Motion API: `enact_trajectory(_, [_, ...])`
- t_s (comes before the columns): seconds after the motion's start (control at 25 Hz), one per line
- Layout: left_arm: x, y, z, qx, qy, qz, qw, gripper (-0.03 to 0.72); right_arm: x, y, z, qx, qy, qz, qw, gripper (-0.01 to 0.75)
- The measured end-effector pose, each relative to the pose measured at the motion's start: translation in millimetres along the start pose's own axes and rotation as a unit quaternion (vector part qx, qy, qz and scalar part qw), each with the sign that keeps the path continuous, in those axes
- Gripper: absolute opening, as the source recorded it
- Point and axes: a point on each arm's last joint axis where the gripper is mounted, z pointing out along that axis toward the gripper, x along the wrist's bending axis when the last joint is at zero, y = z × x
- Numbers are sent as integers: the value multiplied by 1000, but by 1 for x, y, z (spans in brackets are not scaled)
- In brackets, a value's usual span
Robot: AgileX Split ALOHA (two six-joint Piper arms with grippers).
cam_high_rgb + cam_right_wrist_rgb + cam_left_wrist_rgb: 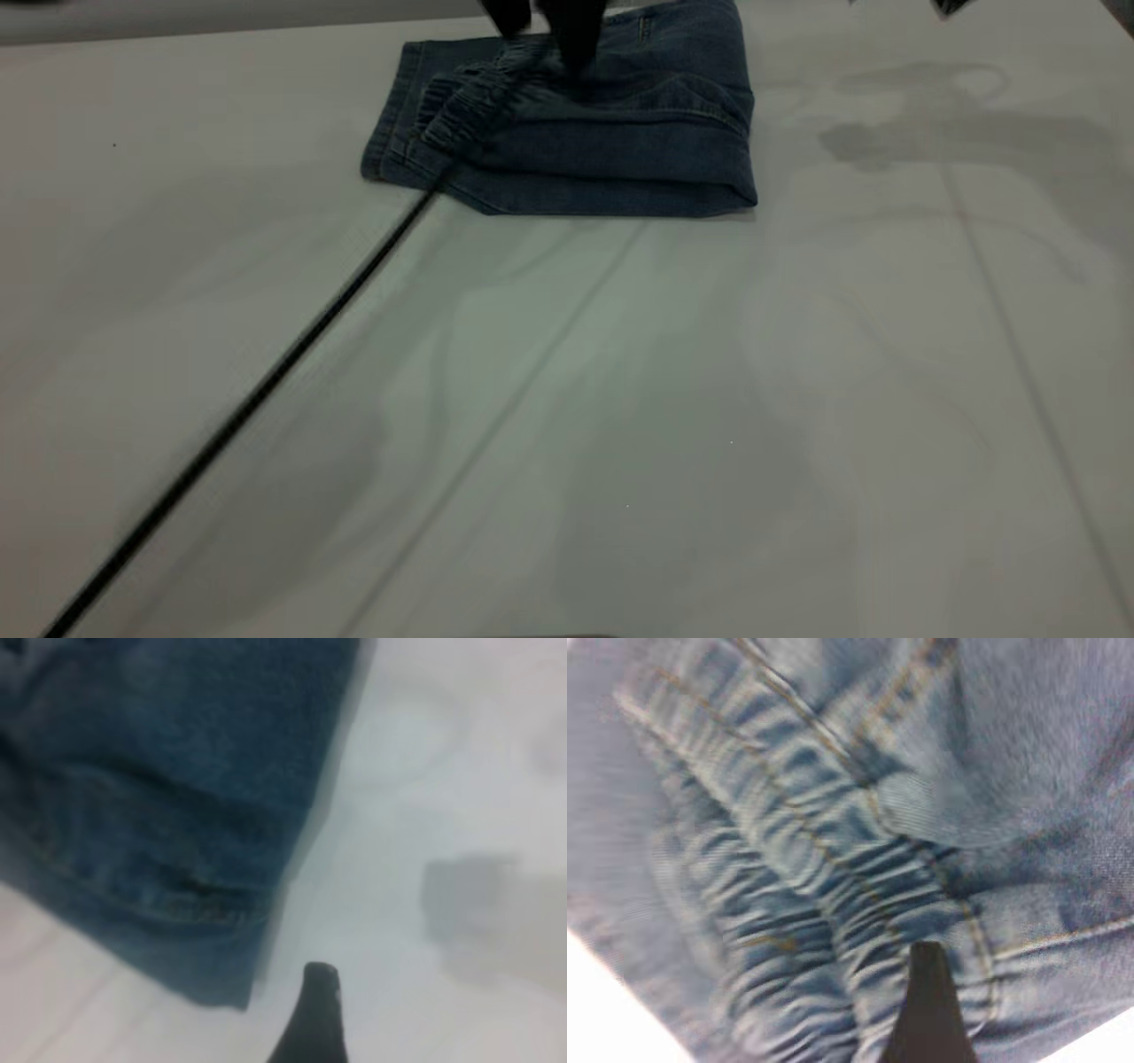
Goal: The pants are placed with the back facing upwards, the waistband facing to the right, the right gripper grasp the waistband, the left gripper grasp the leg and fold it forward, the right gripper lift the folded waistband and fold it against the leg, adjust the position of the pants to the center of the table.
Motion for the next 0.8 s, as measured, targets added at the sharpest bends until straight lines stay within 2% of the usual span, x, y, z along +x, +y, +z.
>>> enact_trajectory(0.28, [21,17,-81,-63,77,-36,994,516,33,-2,-85,-17,2,-18,1000,594])
enact_trajectory(0.4, [25,22,-123,-100,87,-49,990,516,50,-9,-124,-26,2,-27,999,594])
enact_trajectory(0.6, [30,21,-194,-158,96,-68,980,516,79,-25,-190,-79,-18,-25,996,594])
enact_trajectory(0.8, [28,1,-252,-174,96,-88,976,516,104,-62,-241,-120,-25,-17,992,594])
